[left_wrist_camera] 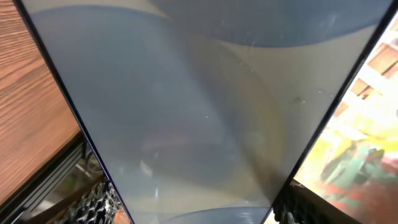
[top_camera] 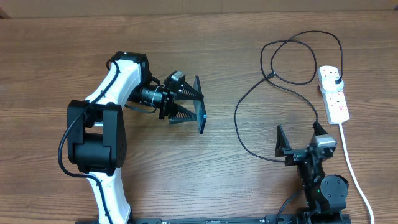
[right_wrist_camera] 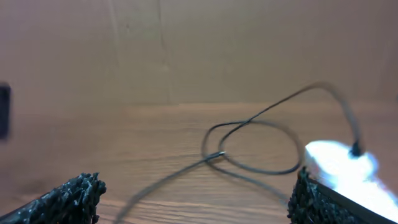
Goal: Plug charger to phone and switch on socket
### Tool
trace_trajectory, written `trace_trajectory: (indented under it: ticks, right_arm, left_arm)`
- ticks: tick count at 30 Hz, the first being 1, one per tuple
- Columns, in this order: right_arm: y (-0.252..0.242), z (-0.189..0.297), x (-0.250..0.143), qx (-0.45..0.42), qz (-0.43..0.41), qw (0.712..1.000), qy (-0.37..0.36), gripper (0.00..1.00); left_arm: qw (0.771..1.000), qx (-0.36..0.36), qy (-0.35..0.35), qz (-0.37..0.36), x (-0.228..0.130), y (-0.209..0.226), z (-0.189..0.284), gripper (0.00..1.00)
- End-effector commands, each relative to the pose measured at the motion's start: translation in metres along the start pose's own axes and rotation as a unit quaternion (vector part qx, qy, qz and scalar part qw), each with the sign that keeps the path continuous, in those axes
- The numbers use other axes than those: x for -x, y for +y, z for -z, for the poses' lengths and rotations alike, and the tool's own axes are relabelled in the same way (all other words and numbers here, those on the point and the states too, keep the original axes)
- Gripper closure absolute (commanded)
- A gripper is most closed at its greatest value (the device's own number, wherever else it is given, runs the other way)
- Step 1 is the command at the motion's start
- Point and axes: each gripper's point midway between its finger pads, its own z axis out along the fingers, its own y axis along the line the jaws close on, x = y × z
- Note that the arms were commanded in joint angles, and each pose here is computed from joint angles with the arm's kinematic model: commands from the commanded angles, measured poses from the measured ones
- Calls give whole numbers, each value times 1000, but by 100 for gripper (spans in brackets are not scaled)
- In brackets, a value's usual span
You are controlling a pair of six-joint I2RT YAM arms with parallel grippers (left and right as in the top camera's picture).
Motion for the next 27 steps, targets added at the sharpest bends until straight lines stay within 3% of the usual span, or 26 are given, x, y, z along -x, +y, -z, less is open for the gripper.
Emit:
trace_trajectory:
  ticks: [1,5,11,17,19,23,27]
  right_arm:
    - [5,0,-2,15,-209,978,2,0]
    - [32,3,-2,88,-362,927,36,0]
    - [78,18,-5,188,-518,823,137,0]
    - [78,18,3,175,-635,737,150,0]
    - [79,19,16,195,-631,740,130,0]
    - [97,34,48,288,-522,799,83,1]
    - [112,45,48,329,-486,803,102,1]
  left_arm:
    - [999,-48,-12,-2,5,-21,1,44]
    - [998,-60,-14,0,6,-25,2,44]
    - [998,-61,-14,3,6,-25,2,44]
    - [998,-61,-14,3,6,-25,2,43]
    - [998,-61,-14,3,6,-25,2,43]
    - [998,-60,-14,2,6,-25,2,43]
    - [998,-60,-14,2,6,-25,2,43]
